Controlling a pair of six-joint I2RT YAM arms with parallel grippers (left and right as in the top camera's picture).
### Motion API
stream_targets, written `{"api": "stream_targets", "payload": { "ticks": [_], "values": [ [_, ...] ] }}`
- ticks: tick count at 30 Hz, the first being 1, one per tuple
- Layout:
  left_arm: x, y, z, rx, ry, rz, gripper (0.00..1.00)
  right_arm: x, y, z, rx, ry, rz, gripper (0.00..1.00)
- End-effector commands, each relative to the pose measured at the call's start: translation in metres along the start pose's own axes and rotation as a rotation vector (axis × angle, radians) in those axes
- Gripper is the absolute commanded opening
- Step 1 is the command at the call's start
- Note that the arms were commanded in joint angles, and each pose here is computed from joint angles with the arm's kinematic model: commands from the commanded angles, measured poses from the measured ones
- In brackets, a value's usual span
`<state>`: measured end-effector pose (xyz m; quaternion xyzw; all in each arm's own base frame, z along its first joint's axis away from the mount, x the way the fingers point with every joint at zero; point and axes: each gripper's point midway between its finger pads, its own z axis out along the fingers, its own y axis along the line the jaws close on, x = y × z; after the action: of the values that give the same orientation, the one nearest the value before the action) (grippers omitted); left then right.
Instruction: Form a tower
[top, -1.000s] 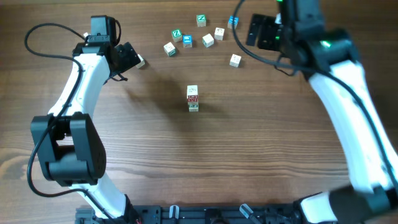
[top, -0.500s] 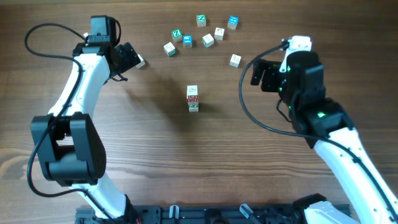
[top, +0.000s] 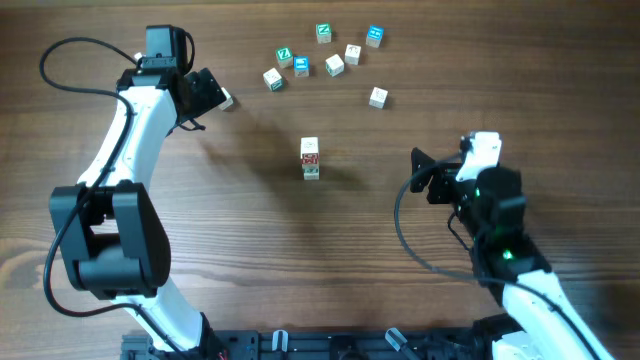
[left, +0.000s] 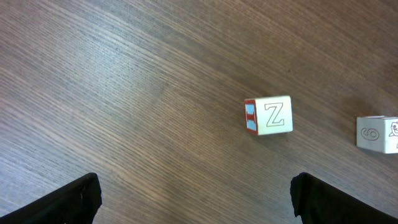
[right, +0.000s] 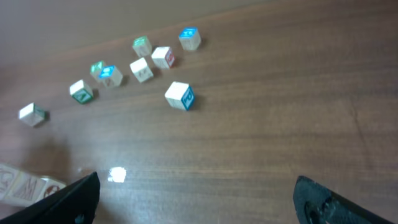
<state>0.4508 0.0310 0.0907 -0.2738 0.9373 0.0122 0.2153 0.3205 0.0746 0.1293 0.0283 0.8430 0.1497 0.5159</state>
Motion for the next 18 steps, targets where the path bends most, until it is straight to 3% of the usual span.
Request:
{"api": "stream_targets", "payload": {
  "ticks": [1, 10, 18],
  "values": [
    [0.004, 0.003, 0.006, -0.015, 0.013, 0.007, 1.00, 0.014, 0.000, -0.011, -0.044, -0.058, -0.015, 1.00],
    [0.004, 0.003, 0.006, -0.015, 0.013, 0.007, 1.00, 0.047, -0.010, -0.034, -0.059, -0.126, -0.043, 0.99],
    [0.004, 0.003, 0.006, -0.015, 0.013, 0.007, 1.00, 0.038, -0.021, -0.050, -0.021, -0.171, -0.030, 1.00]
  ]
}}
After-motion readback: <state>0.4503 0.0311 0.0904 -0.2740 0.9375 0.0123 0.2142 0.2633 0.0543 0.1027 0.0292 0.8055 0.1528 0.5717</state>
